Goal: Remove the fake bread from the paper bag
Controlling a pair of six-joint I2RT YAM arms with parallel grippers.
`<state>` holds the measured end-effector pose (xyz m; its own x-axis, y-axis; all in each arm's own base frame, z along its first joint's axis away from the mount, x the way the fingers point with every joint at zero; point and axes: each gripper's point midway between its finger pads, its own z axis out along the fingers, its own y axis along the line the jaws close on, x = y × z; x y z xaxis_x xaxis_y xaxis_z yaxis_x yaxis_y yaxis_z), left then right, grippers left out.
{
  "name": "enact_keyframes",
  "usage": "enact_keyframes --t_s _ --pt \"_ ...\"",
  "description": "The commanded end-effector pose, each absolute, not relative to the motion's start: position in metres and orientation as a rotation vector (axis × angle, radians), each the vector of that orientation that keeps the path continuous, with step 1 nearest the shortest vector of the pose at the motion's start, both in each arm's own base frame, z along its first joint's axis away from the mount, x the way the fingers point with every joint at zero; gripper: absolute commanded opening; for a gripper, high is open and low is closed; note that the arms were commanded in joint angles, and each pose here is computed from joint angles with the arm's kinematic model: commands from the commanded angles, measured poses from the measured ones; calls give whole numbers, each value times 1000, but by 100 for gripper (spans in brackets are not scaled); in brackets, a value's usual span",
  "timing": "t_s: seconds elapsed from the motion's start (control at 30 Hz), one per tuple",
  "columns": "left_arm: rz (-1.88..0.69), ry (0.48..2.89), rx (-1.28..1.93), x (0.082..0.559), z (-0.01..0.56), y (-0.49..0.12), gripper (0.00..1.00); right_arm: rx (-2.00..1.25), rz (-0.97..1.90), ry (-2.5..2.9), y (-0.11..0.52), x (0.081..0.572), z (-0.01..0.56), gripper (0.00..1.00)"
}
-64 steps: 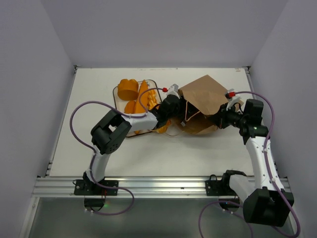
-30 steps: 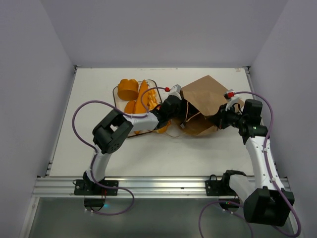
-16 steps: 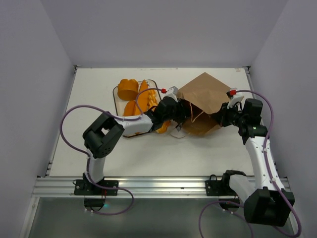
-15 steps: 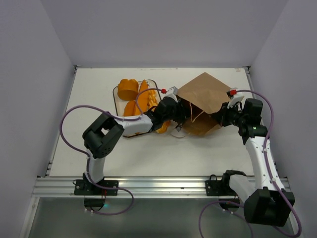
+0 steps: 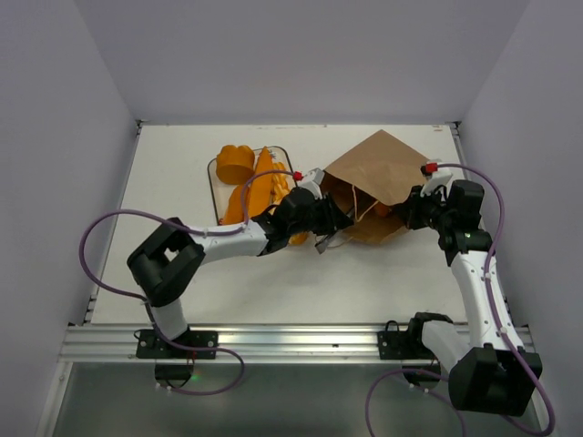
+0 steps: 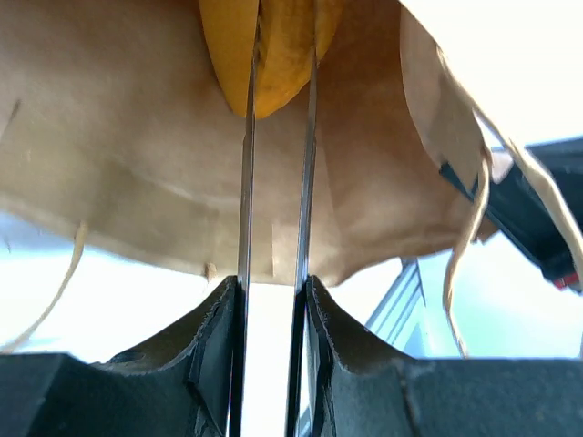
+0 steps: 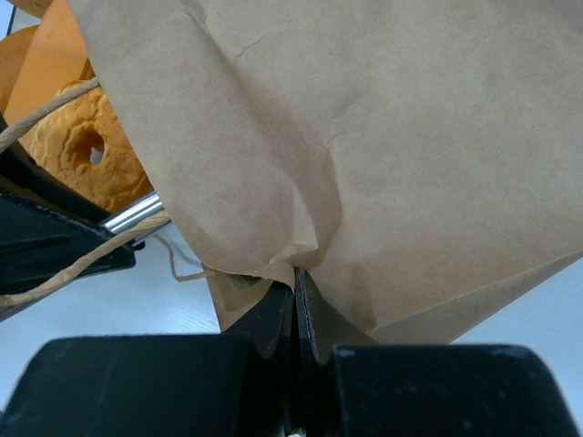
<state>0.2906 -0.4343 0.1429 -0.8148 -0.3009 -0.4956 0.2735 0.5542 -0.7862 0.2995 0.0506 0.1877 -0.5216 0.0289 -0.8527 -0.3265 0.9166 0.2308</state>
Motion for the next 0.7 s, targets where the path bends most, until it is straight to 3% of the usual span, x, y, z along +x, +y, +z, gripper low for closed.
enact_keyframes --t_s 0.0,0.67 --pt "-1373 2068 -14 281 189 -436 0 -193 411 2029 46 304 199 0" --pt "-1370 2029 -117 248 207 -380 0 -259 424 2029 50 301 198 0"
